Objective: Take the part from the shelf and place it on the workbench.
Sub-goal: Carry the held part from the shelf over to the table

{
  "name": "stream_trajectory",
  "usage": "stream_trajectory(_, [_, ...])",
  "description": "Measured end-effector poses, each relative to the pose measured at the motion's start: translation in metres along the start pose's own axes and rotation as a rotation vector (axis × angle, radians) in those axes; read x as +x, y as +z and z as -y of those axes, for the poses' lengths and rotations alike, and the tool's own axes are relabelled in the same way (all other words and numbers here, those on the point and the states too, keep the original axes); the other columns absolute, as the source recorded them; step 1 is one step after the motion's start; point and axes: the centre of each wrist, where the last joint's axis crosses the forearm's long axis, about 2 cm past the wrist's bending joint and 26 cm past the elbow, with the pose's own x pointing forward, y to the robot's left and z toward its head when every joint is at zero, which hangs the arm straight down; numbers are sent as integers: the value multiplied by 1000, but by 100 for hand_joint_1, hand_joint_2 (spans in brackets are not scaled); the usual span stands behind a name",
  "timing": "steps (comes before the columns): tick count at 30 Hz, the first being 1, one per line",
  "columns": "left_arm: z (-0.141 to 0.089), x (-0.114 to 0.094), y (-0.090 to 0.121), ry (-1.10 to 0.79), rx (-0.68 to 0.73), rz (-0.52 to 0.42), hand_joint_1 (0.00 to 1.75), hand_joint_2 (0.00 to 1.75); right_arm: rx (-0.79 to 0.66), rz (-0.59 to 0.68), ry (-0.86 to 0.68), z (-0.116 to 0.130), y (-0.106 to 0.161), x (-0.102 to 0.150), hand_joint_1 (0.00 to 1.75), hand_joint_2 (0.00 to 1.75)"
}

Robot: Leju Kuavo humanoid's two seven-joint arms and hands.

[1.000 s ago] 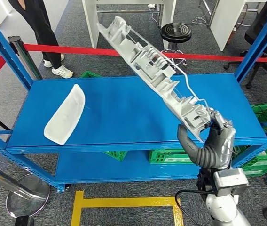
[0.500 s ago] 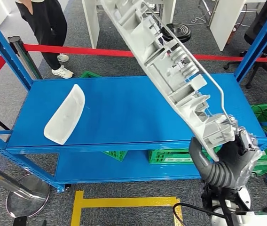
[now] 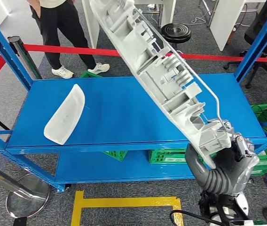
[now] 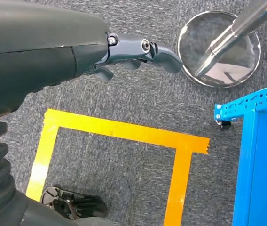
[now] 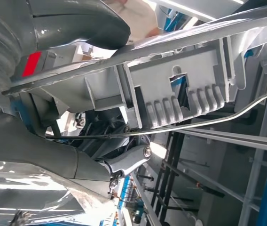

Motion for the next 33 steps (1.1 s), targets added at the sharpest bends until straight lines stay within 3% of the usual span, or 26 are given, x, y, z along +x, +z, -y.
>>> stream_trajectory(12, [1, -1, 1, -5, -1, -7, 0, 175, -6, -38, -53, -4, 6, 4, 175, 175])
stream_trajectory(33, [4, -1, 2, -34, -14, -27, 0, 175, 20, 0, -10, -14, 10, 21, 175, 175])
